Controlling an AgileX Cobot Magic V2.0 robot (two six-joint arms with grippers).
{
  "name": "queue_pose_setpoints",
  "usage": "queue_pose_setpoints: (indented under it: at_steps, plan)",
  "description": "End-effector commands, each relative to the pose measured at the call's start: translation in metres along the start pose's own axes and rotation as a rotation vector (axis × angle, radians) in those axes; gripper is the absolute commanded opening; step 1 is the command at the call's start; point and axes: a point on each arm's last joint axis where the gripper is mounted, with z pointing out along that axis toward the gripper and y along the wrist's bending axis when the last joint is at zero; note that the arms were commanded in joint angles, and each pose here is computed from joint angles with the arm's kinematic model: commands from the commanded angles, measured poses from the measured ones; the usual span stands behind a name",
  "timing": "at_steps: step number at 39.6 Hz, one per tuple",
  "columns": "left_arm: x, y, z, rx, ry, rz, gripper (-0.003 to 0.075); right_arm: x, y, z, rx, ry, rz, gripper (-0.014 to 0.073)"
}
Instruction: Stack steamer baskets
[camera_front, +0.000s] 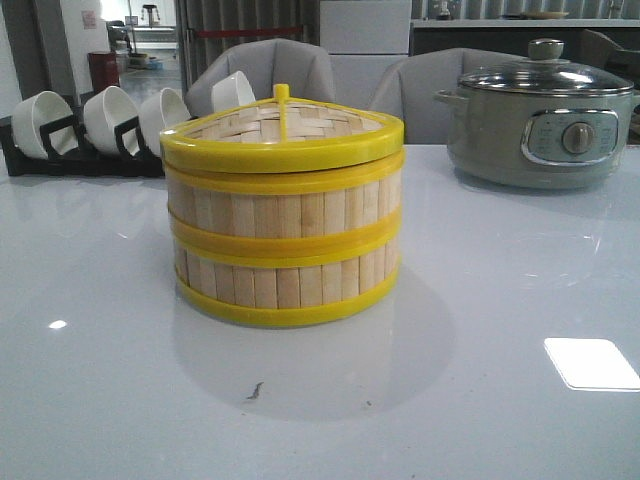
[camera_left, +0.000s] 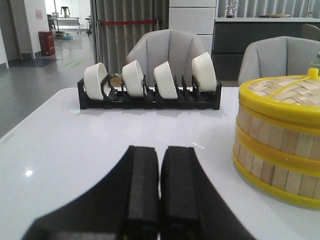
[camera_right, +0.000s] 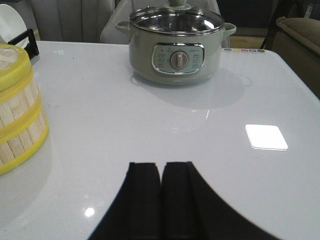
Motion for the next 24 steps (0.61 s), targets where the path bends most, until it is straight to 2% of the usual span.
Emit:
queue_pose_setpoints:
  at_steps: [1,18,24]
  plan:
    - [-0.0081,-0.0003,-0.0016,0.003,-0.094,0.011,0.0095,-0.0159,0.0005,-0.0020,0.000,-0.101,-0.011,0.0055]
    - [-0.0072,-0.0003,-0.0014,0.003,-0.084,0.010,0.0095,-0.0159,0.0005,-0.0020,0.000,-0.101,-0.011,0.0055]
    - [-0.0102,-0.0005,-0.0017,0.005,-0.117,0.010,0.0095,-0.0159,0.0005,-0.0020,0.000,-0.101,-0.011,0.0055]
